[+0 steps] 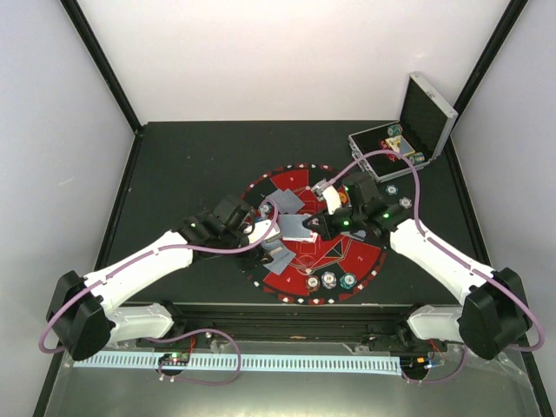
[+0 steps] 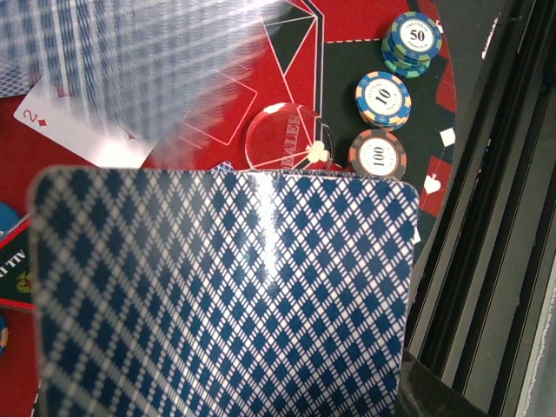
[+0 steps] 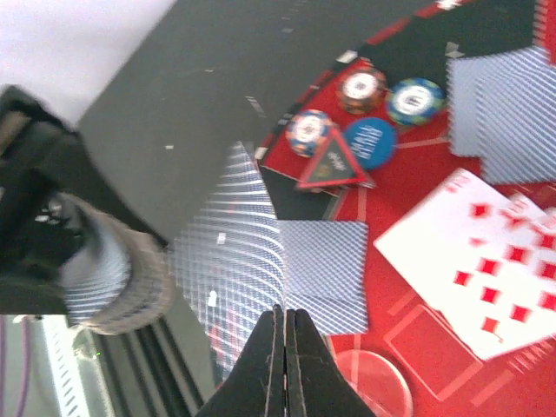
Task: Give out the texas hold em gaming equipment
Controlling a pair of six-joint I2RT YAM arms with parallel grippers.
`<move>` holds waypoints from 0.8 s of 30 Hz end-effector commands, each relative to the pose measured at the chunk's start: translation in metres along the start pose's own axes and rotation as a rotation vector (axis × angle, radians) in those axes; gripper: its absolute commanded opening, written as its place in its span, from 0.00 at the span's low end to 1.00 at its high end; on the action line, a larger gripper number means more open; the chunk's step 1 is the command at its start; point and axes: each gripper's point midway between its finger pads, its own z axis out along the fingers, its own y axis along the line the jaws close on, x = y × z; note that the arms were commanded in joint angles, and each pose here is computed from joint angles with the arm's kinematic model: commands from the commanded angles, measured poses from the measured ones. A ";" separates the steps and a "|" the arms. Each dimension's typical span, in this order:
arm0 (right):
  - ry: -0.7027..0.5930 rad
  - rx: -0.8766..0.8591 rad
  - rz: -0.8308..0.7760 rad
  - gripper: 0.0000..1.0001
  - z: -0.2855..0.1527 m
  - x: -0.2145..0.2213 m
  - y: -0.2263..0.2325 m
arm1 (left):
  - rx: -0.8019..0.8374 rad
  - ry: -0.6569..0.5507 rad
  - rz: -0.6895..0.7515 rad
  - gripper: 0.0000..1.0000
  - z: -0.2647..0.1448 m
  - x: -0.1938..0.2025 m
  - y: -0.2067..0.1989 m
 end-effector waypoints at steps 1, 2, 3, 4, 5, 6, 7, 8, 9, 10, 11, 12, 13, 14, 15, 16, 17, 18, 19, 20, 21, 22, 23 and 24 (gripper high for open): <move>0.005 0.192 0.127 0.01 -0.009 0.017 -0.046 | -0.017 -0.037 0.017 0.37 -0.007 -0.011 0.004; -0.005 0.222 0.162 0.01 -0.011 0.019 -0.054 | -0.017 -0.037 0.017 0.37 -0.007 -0.011 0.004; -0.020 0.252 0.201 0.01 -0.013 0.020 -0.063 | -0.016 -0.036 0.016 0.37 -0.007 -0.011 0.004; -0.037 0.281 0.251 0.01 -0.014 0.022 -0.071 | -0.016 -0.037 0.016 0.37 -0.007 -0.011 0.004; -0.053 0.302 0.278 0.01 -0.014 0.022 -0.075 | -0.017 -0.037 0.016 0.37 -0.007 -0.011 0.004; -0.073 0.304 0.300 0.01 -0.014 0.020 -0.077 | -0.016 -0.038 0.016 0.37 -0.007 -0.011 0.004; -0.089 0.284 0.304 0.01 -0.011 0.018 -0.075 | -0.017 -0.039 0.016 0.37 -0.007 -0.011 0.004; -0.099 0.269 0.303 0.01 -0.010 0.015 -0.074 | -0.018 -0.040 0.017 0.37 -0.007 -0.012 0.005; -0.082 0.272 0.298 0.01 -0.006 0.017 -0.077 | -0.018 -0.039 0.018 0.37 -0.007 -0.012 0.004; -0.060 0.286 0.288 0.01 -0.005 0.017 -0.079 | -0.017 -0.040 0.017 0.37 -0.007 -0.011 0.004; -0.014 0.302 0.277 0.01 -0.001 0.023 -0.084 | -0.015 -0.040 0.018 0.37 -0.007 -0.011 0.004; 0.027 0.299 0.260 0.01 0.002 0.027 -0.085 | -0.016 -0.040 0.018 0.37 -0.007 -0.011 0.004; 0.067 0.292 0.241 0.01 0.004 0.031 -0.084 | -0.016 -0.041 0.017 0.37 -0.008 -0.011 0.004; 0.100 0.282 0.225 0.01 0.005 0.035 -0.083 | -0.017 -0.042 0.017 0.37 -0.008 -0.012 0.004; 0.132 0.276 0.215 0.01 0.007 0.039 -0.083 | -0.017 -0.043 0.017 0.37 -0.008 -0.012 0.004; 0.168 0.262 0.204 0.01 0.009 0.043 -0.082 | -0.018 -0.041 0.018 0.37 -0.008 -0.011 0.004; 0.205 0.257 0.197 0.01 0.011 0.048 -0.083 | -0.020 -0.043 0.019 0.37 -0.008 -0.012 0.005; 0.232 0.254 0.195 0.01 0.013 0.052 -0.084 | -0.020 -0.043 0.019 0.37 -0.008 -0.012 0.005; 0.253 0.245 0.189 0.01 0.015 0.055 -0.084 | -0.020 -0.044 0.019 0.37 -0.008 -0.012 0.005; 0.268 0.234 0.179 0.01 0.017 0.056 -0.084 | -0.019 -0.044 0.019 0.37 -0.009 -0.012 0.005; 0.277 0.228 0.167 0.01 0.018 0.056 -0.084 | -0.019 -0.044 0.018 0.37 -0.009 -0.012 0.005; 0.290 0.221 0.155 0.01 0.019 0.057 -0.083 | -0.018 -0.045 0.019 0.37 -0.009 -0.012 0.005; 0.302 0.217 0.142 0.01 0.020 0.058 -0.084 | -0.018 -0.046 0.018 0.37 -0.009 -0.012 0.005; 0.316 0.216 0.130 0.01 0.021 0.058 -0.085 | -0.017 -0.046 0.018 0.37 -0.009 -0.012 0.004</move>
